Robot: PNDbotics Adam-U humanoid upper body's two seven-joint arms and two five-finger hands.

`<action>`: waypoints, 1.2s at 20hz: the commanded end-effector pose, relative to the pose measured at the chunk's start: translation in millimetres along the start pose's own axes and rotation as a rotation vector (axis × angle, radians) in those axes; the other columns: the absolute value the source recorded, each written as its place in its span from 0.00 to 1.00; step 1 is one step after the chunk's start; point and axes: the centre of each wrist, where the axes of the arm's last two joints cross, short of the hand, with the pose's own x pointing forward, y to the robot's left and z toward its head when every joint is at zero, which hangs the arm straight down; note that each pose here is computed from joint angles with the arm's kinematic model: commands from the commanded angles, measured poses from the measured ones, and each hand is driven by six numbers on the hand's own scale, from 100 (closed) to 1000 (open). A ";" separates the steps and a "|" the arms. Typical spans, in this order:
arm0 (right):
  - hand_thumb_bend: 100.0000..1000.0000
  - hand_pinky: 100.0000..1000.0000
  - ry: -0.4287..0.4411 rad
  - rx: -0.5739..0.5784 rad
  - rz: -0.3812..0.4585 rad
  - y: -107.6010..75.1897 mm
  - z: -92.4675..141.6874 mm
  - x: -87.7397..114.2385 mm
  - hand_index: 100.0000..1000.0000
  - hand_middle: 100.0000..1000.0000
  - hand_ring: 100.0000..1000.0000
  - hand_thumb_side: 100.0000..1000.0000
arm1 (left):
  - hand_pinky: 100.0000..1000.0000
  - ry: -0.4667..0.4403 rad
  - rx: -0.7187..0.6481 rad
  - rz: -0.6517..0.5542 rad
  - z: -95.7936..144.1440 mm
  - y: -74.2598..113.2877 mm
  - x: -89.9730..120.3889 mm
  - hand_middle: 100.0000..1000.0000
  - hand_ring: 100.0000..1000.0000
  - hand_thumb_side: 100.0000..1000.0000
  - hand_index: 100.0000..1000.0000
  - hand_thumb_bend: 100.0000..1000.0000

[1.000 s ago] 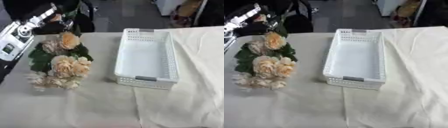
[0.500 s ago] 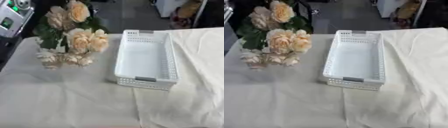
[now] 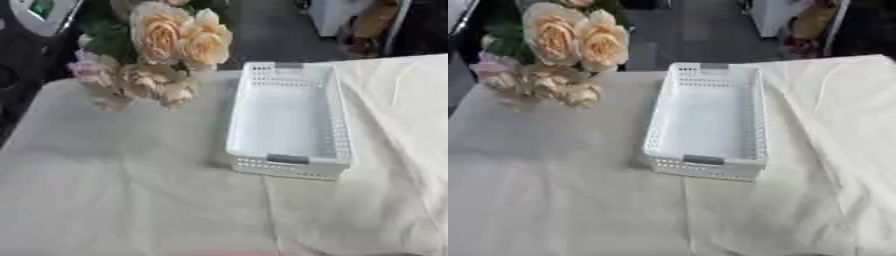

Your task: Pick up objects on the table and place them in the box.

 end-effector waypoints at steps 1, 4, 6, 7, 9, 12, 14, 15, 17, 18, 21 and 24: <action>0.00 0.68 -0.030 0.013 0.018 -4.9 -5.8 6.7 0.96 0.84 0.77 0.51 | 0.00 -0.019 0.005 -0.007 -15.1 4.0 8.0 0.15 0.00 0.60 0.12 0.00; 0.00 0.68 -0.034 0.018 0.014 -4.2 -6.7 6.8 0.96 0.84 0.77 0.51 | 0.00 -0.042 -0.005 -0.002 -30.9 -4.1 17.7 0.15 0.00 0.60 0.12 0.00; 0.00 0.68 -0.040 0.023 0.011 -3.6 -7.8 6.9 0.96 0.84 0.77 0.51 | 0.00 -0.062 -0.014 -0.002 -40.4 -11.8 25.2 0.15 0.00 0.59 0.12 0.00; 0.00 0.68 -0.042 0.025 0.010 -3.4 -8.3 7.0 0.96 0.84 0.77 0.51 | 0.00 -0.072 -0.021 0.000 -44.6 -16.4 28.7 0.15 0.00 0.59 0.12 0.00; 0.00 0.68 -0.048 0.027 0.007 -3.1 -9.4 7.3 0.96 0.84 0.77 0.51 | 0.00 -0.085 -0.030 0.006 -51.6 -24.5 34.2 0.16 0.00 0.59 0.13 0.00; 0.00 0.68 -0.059 0.029 0.001 -2.3 -11.6 7.7 0.96 0.84 0.77 0.51 | 0.00 -0.096 -0.037 0.018 -61.5 -37.4 40.9 0.16 0.00 0.58 0.13 0.00; 0.00 0.68 -0.069 0.032 -0.006 -1.4 -13.7 8.0 0.95 0.83 0.77 0.51 | 0.00 -0.090 -0.048 0.027 -68.3 -47.9 43.2 0.17 0.00 0.59 0.13 0.00; 0.00 0.68 -0.074 0.034 -0.009 -0.9 -14.7 8.2 0.95 0.83 0.77 0.51 | 0.00 -0.085 -0.052 0.034 -71.5 -54.1 44.0 0.17 0.00 0.59 0.14 0.00; 0.00 0.68 -0.081 0.037 -0.015 -0.2 -16.3 8.5 0.95 0.83 0.77 0.51 | 0.00 -0.075 -0.059 0.061 -77.1 -67.5 44.7 0.17 0.00 0.59 0.14 0.00; 0.00 0.68 -0.084 0.038 -0.018 0.1 -17.0 8.6 0.95 0.83 0.77 0.51 | 0.00 -0.067 -0.063 0.070 -79.3 -73.9 44.7 0.17 0.00 0.58 0.14 0.00; 0.00 0.68 -0.099 0.046 -0.029 1.5 -20.3 9.3 0.95 0.82 0.76 0.51 | 0.00 -0.045 -0.084 0.103 -84.9 -98.5 45.6 0.18 0.00 0.57 0.14 0.00; 0.00 0.68 -0.115 0.054 -0.038 2.6 -23.6 10.1 0.93 0.82 0.76 0.51 | 0.00 -0.043 -0.114 0.105 -86.9 -120.1 47.3 0.18 0.00 0.56 0.16 0.00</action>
